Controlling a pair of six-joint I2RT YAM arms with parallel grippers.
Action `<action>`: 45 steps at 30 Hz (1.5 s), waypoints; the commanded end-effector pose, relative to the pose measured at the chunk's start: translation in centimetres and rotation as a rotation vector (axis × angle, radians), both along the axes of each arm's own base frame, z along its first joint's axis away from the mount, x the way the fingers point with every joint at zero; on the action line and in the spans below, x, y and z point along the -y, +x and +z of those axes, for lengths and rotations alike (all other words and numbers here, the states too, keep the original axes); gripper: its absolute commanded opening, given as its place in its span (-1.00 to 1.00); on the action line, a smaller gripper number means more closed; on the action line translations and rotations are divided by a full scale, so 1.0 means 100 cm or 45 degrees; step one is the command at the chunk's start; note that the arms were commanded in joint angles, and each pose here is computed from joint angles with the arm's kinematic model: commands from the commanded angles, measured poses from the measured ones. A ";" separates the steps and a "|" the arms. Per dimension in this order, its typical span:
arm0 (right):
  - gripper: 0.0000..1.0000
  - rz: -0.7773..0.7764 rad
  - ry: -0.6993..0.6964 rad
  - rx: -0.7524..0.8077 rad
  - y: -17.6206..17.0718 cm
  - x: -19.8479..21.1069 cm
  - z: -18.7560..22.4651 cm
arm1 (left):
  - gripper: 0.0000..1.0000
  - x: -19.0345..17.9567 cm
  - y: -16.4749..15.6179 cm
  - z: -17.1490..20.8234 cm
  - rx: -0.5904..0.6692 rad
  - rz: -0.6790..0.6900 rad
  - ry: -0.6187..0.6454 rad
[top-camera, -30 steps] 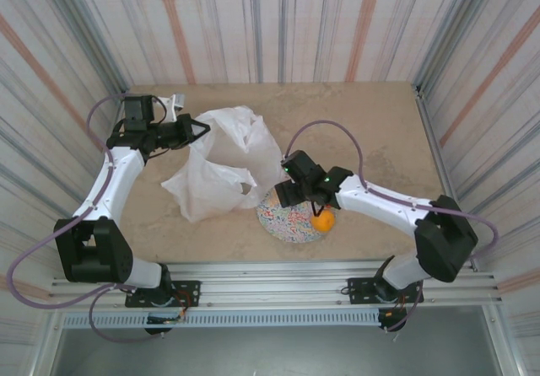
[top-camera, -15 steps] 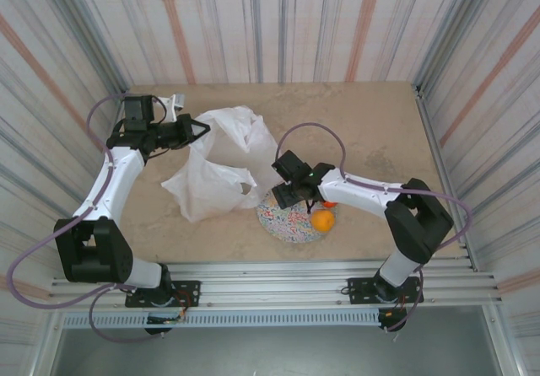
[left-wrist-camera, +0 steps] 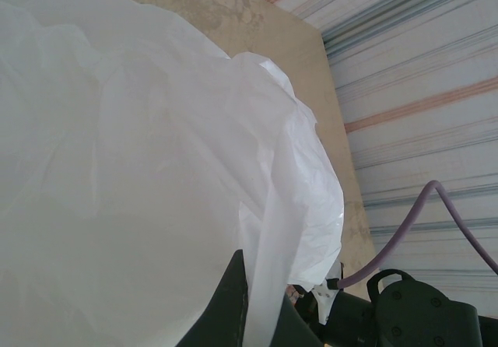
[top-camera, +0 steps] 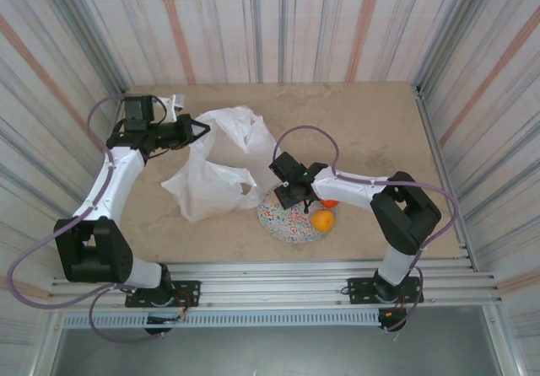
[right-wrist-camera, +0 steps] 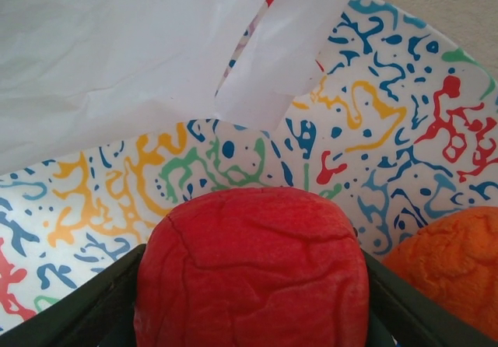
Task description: Place the fruits into the plastic bag
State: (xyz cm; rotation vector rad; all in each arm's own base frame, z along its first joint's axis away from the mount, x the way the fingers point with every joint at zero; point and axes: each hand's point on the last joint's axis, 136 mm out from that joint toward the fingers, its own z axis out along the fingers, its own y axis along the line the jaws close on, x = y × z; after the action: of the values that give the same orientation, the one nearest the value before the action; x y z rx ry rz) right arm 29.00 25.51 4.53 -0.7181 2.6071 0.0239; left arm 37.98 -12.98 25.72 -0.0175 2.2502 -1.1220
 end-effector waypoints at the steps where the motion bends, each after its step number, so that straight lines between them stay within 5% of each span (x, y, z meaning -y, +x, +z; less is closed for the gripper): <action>1: 0.21 0.022 0.040 0.019 0.003 -0.007 0.012 | -1.00 0.003 -0.001 0.010 0.034 -0.027 0.000; 10: 0.10 0.014 0.124 0.076 -0.006 0.002 0.054 | -1.00 0.003 -0.001 0.010 0.035 -0.029 -0.001; 15: 0.10 -0.003 0.365 0.124 -0.005 -0.004 0.093 | -1.00 0.004 -0.001 0.011 0.032 -0.029 -0.007; 24: 0.06 -0.016 0.777 0.081 0.021 -0.061 0.115 | -1.00 0.006 -0.001 0.009 0.026 -0.036 -0.010; 45: 0.05 -0.016 1.113 -0.035 0.054 -0.221 0.105 | -1.00 0.009 -0.003 0.012 0.034 -0.048 -0.019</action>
State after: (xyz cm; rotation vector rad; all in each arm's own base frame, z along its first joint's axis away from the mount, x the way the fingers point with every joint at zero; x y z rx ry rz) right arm 33.83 46.31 14.80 -0.4249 2.2833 1.0579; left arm 37.83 -13.42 25.72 -0.0049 2.2530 -1.1286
